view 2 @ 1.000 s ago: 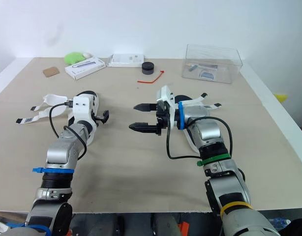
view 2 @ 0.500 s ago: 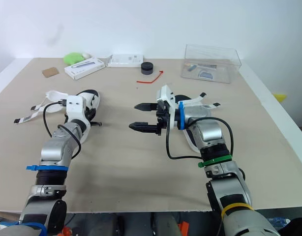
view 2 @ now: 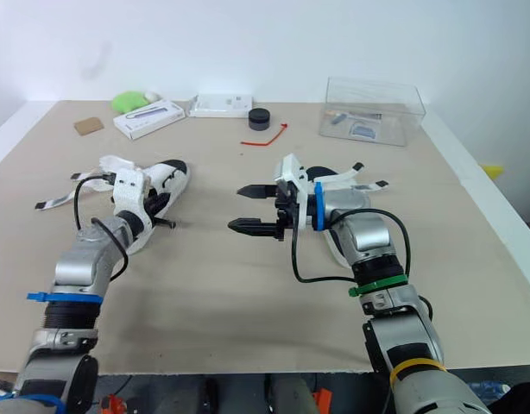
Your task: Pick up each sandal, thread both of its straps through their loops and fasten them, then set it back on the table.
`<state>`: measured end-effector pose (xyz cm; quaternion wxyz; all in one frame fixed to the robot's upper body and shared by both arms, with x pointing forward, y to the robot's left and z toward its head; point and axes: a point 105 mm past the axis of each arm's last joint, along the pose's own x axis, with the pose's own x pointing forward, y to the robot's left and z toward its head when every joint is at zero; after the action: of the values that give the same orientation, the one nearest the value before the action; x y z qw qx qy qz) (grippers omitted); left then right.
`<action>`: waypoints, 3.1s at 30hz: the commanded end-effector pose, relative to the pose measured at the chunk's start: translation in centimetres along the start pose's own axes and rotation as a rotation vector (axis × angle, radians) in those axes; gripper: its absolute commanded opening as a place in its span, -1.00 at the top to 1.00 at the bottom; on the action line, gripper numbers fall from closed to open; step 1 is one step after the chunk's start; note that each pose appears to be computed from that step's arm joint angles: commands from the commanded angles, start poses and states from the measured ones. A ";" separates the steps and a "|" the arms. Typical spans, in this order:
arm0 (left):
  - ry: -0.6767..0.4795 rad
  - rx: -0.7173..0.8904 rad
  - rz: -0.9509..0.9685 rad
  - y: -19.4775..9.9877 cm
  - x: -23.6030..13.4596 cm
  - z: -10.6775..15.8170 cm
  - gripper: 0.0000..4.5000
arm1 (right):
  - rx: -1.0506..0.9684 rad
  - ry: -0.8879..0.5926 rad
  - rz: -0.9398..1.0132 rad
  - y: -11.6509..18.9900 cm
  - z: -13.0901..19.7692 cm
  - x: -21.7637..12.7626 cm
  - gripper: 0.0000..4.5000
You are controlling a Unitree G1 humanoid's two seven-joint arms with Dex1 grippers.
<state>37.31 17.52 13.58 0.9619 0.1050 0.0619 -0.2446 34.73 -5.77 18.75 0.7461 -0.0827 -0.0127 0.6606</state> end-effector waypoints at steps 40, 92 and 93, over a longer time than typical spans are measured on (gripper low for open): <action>-0.134 0.759 -1.056 -10.9 -8.2 -1.9 0.93 | -0.057 0.060 -0.006 1.6 0.2 -2.9 -1.00; 0.001 -0.664 -0.581 -3.6 -3.0 5.5 -1.00 | 0.013 0.284 0.019 8.6 -5.5 -2.8 0.95; 0.008 -0.681 -0.577 -3.6 -2.9 5.4 -1.00 | 0.010 0.293 0.024 8.6 -5.7 -2.8 0.95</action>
<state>33.22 14.38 17.65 0.8348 -0.2277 0.1816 -0.4672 26.90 -8.66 11.64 0.7418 -0.1589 0.1131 0.6417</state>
